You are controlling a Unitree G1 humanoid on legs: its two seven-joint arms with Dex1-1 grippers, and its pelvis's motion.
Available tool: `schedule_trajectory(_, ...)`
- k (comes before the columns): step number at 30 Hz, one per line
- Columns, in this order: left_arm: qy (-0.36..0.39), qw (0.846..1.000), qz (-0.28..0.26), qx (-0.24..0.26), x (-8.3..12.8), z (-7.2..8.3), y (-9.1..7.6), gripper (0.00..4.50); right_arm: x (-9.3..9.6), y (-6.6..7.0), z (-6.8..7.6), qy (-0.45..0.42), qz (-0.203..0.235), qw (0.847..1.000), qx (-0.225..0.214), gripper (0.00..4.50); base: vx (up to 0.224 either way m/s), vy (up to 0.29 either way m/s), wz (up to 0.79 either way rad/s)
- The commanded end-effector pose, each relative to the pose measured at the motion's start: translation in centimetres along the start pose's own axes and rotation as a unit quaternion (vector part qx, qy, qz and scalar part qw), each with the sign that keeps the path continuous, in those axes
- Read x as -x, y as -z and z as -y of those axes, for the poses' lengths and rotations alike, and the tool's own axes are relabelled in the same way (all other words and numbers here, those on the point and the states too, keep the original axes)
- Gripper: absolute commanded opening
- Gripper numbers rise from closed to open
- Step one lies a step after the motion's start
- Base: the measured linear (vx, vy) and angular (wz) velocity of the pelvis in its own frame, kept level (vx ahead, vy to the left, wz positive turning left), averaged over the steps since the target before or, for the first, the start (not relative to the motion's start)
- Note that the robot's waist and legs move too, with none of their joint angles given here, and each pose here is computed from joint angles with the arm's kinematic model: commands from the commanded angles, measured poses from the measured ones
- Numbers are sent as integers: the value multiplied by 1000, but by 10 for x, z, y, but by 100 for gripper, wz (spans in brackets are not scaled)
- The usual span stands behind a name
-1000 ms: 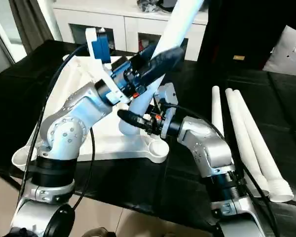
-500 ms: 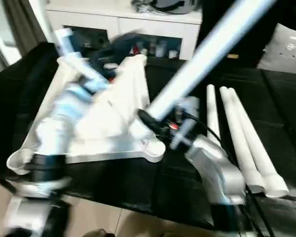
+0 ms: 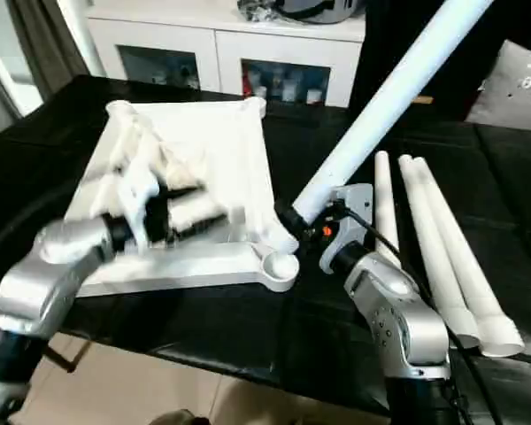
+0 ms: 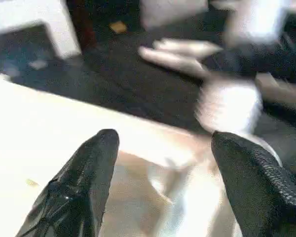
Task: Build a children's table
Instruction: Pick table leg, then insert table leg to table base
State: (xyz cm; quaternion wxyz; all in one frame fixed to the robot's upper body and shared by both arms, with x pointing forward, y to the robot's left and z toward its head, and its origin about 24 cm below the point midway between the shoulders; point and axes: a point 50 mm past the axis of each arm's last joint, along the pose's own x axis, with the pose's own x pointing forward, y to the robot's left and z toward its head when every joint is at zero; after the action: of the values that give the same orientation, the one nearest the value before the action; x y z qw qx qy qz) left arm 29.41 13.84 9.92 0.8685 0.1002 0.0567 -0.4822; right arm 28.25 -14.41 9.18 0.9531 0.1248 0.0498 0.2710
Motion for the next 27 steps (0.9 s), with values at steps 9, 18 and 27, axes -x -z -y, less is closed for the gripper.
schedule_trajectory(9, 93, 991, -88, -35, -2, 22, 27, 280, 15, -8, 1, 28, -14, 998, 52, 191, 0, 0, 0)
schedule_trajectory(18, 104, 987, -114, -43, -10, 13, 35, 217, 7, -14, -9, -15, 11, 996, 84, 191, 0, 0, 0)
schedule_trajectory(27, 131, 980, -139, -60, -16, 4, 43, 134, 4, -10, -14, -79, -25, 992, 96, 191, 0, 0, 0)
